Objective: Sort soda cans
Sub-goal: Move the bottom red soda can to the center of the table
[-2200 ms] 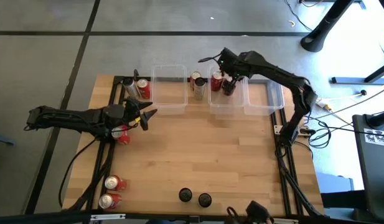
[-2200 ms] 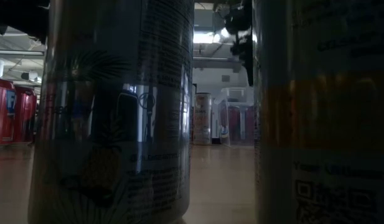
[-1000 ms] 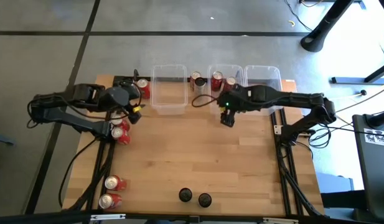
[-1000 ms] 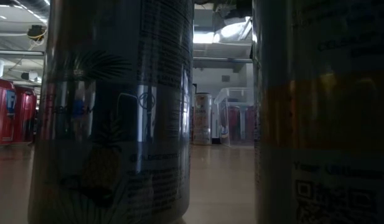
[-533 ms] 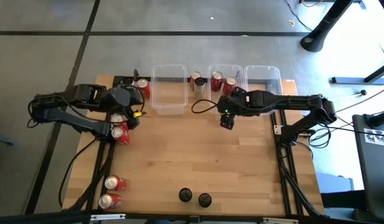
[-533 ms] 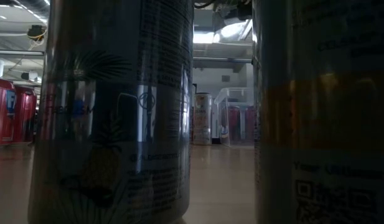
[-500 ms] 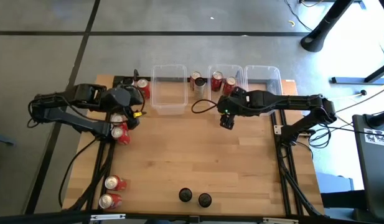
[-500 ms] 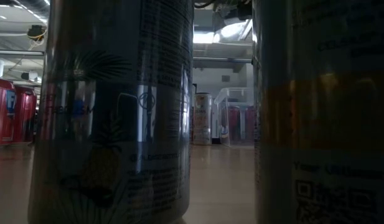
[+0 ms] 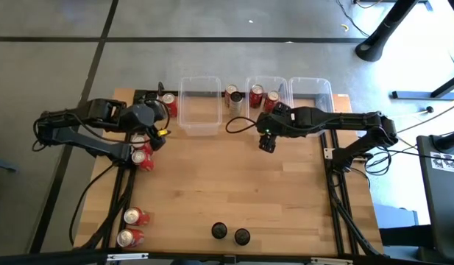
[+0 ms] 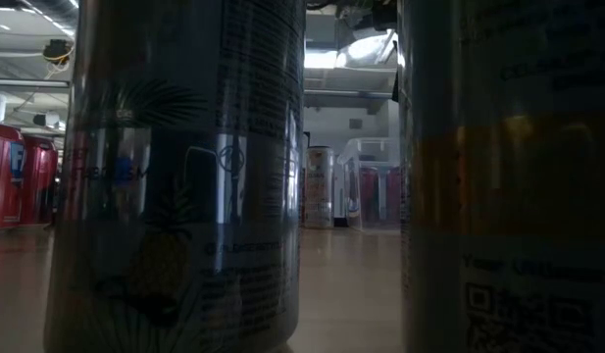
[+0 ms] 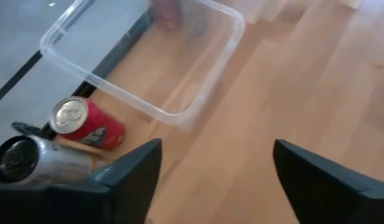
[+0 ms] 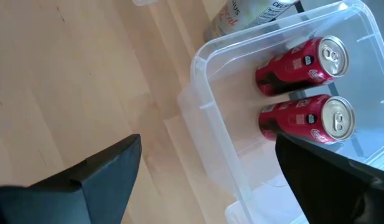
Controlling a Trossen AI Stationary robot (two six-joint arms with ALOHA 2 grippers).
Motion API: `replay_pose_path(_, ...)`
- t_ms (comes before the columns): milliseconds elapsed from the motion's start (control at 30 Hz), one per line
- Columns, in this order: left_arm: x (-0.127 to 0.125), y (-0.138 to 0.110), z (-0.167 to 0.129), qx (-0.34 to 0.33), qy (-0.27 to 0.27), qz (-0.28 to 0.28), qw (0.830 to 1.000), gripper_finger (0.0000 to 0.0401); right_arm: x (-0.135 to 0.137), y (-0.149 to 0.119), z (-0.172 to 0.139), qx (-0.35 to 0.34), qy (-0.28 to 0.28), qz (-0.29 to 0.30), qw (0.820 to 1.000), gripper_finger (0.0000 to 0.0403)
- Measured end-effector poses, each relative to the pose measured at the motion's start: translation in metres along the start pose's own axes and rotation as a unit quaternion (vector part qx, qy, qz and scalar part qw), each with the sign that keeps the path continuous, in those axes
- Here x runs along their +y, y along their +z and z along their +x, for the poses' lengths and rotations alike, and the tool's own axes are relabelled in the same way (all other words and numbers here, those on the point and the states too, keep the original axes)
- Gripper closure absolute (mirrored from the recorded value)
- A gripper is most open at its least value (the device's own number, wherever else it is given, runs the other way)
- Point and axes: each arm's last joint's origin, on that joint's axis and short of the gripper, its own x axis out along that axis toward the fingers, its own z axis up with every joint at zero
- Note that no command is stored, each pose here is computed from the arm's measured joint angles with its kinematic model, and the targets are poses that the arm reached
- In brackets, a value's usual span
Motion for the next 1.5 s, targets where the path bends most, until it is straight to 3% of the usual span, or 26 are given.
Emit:
replay_pose_path(167,0.002,-0.004,0.000,0.019,0.015,-0.017,1.000,0.0035,0.000,0.000,0.000,0.000,0.000,0.000,1.000,0.0036)
replay_pose_path(300,0.003,-0.008,0.000,0.037,0.015,-0.033,0.999,0.0011,0.000,0.000,0.000,0.000,0.001,0.000,1.000,0.0035)
replay_pose_path(500,0.005,-0.015,0.004,0.067,0.029,-0.081,0.994,0.0013,0.000,0.000,0.000,0.000,0.001,0.007,1.000,0.0035)
replay_pose_path(733,0.014,-0.027,0.015,0.179,0.103,-0.102,0.973,0.0015,0.000,0.001,0.000,-0.006,0.002,0.015,1.000,0.0036)
replay_pose_path(1067,0.012,-0.022,0.047,0.270,0.095,-0.090,0.954,0.0018,0.001,0.002,0.000,-0.008,0.017,0.014,1.000,0.0035)
replay_pose_path(1500,0.034,-0.054,0.063,0.331,0.099,-0.093,0.934,0.0018,0.001,0.002,0.000,-0.008,0.017,0.014,1.000,0.0036)
